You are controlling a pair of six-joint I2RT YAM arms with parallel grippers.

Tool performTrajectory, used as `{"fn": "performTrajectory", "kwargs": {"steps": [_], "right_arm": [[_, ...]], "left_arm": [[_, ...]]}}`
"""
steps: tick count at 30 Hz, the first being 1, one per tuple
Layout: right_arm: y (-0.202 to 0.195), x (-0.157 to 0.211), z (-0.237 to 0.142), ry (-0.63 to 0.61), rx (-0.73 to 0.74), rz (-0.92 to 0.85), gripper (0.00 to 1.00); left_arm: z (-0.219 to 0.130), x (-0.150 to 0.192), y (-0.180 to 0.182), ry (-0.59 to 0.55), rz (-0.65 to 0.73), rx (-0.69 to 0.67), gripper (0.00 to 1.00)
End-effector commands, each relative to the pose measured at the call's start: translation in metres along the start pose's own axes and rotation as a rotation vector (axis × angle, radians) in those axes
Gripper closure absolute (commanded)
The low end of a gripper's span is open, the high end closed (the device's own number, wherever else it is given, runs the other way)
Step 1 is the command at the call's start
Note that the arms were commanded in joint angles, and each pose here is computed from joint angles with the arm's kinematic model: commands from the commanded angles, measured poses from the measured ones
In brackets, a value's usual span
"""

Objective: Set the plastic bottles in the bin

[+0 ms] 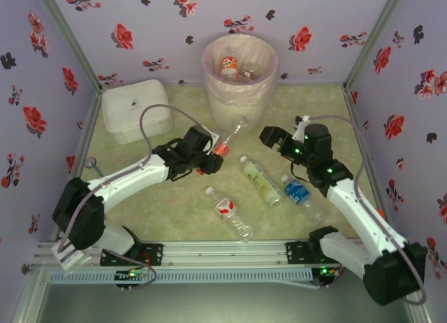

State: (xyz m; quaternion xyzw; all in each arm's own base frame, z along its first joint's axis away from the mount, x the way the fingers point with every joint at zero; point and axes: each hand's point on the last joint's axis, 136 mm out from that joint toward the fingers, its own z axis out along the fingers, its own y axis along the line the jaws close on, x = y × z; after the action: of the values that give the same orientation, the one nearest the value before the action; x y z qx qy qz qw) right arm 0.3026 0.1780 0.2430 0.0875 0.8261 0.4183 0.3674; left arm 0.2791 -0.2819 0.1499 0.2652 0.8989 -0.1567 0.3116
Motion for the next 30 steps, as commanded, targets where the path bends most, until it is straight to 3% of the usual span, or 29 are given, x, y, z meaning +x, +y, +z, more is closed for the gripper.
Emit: {"fn": "performTrajectory", "kwargs": {"steps": [1,4,10,12,20,22,26,27,30], "right_arm": [[0.038,-0.008,0.017,0.023,-0.107,-0.110,0.04],[0.051,-0.005,0.036,0.056,-0.155,-0.136,0.01],[0.037,-0.015,0.059,0.031,-0.087,-0.132,0.02],[0.037,-0.015,0.064,0.047,-0.094,-0.120,0.08],[0.034,-0.018,0.068,0.049,-0.093,-0.099,0.50],[0.038,-0.023,0.062,0.039,-0.094,-0.112,0.54],[0.054,-0.051,0.037,-0.010,-0.061,-0.206,0.56],[0.060,-0.060,0.029,-0.029,-0.051,-0.234,0.56],[0.079,-0.096,-0.002,-0.118,-0.006,-0.339,0.58]], "left_arm": [[-0.012,0.002,-0.024,-0.002,0.029,0.141,0.64],[-0.018,-0.001,-0.039,-0.026,0.037,0.225,0.63],[-0.025,-0.005,-0.048,-0.073,0.048,0.281,0.63],[-0.025,-0.004,-0.048,-0.071,0.052,0.282,0.63],[-0.025,-0.009,-0.049,-0.097,0.059,0.287,0.59],[-0.025,-0.009,-0.048,-0.099,0.057,0.282,0.49],[-0.028,-0.014,-0.037,-0.124,0.034,0.221,0.05],[-0.029,-0.014,-0.035,-0.128,0.029,0.212,0.00],[-0.033,-0.014,-0.026,-0.138,0.007,0.182,0.00]]}}
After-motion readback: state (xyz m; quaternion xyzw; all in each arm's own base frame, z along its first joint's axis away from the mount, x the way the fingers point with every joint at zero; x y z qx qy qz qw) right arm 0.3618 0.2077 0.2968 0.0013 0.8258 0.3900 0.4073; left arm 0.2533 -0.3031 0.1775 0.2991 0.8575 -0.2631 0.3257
